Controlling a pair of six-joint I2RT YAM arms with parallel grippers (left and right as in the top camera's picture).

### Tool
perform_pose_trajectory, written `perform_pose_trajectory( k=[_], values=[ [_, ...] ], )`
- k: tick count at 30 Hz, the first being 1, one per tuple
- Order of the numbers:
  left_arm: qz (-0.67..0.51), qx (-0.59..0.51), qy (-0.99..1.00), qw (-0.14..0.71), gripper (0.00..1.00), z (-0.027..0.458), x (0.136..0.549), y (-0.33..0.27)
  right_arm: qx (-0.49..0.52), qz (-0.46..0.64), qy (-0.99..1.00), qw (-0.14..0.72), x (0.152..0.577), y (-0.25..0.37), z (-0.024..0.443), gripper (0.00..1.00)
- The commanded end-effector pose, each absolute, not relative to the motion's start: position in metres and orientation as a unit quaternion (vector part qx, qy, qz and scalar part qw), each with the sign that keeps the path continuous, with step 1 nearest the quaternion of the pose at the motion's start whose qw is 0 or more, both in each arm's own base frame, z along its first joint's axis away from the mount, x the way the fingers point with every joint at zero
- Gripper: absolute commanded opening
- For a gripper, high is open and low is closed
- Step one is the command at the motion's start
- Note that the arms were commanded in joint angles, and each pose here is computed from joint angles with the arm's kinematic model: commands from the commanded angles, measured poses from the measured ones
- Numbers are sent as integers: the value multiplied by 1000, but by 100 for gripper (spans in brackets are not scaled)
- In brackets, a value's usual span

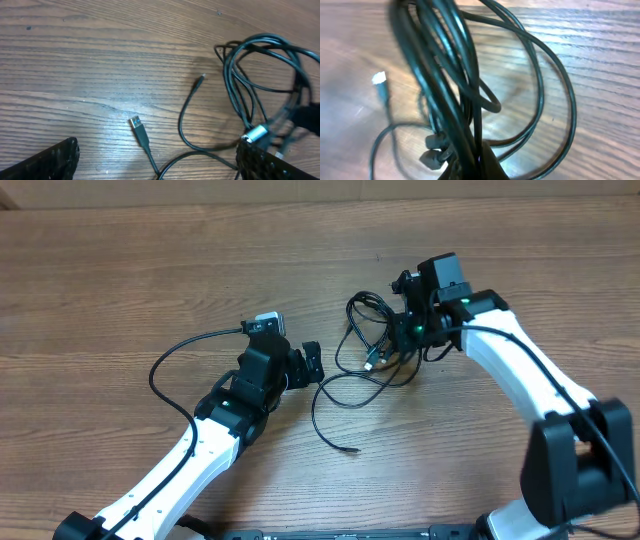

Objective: Untangle cables

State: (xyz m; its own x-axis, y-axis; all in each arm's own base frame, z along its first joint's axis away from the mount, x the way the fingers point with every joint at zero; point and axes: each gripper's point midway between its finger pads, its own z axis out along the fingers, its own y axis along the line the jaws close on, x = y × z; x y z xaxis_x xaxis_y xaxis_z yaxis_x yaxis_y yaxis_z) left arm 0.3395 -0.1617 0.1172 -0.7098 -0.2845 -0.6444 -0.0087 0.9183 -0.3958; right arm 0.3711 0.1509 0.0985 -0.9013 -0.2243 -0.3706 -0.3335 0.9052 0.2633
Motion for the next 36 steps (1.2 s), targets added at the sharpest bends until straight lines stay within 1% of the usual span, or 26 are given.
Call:
perform_pose_trajectory(
  k=[1,8,11,13,19,23,24,25,26,27,28,31,33,36],
  values=[
    [-188,-84,905,371,100,118,341,-162,-186,171,948,193,367,157,122,4],
    [-188,-84,905,371,100,118,341,-162,-188,177,947,192,363,158,126,4],
    [-188,-84,905,371,100,118,341,-162,-220,211,934,185,354,170,129,4],
    [-188,-84,905,371,100,118,341,-162,-242,228,927,171,344,174,129,4],
    [-188,-85,905,371,100,118,341,-162,-249,221,938,100,311,164,115,4],
    [-188,-84,905,371,99,118,341,-162,-245,221,941,74,299,161,107,6],
    [-188,-84,905,371,100,118,341,-162,-245,221,941,73,298,160,106,10],
    [-188,-84,905,371,100,118,341,-162,-245,221,941,74,298,160,105,23],
    [-188,-84,905,371,100,118,341,-162,-246,221,941,78,300,161,104,53],
    [-188,-84,905,371,100,118,341,-162,-247,221,940,82,301,161,104,75],
    [-188,-84,905,371,100,118,341,-162,-248,221,939,87,304,162,105,81],
    [-188,-84,905,371,100,118,341,-162,-253,221,935,115,316,165,108,97],
    [-188,-84,905,371,100,118,341,-162,-258,221,930,137,326,168,111,100],
    [-188,-84,905,371,100,118,341,-162,-263,213,924,178,345,171,116,100]
  ],
)
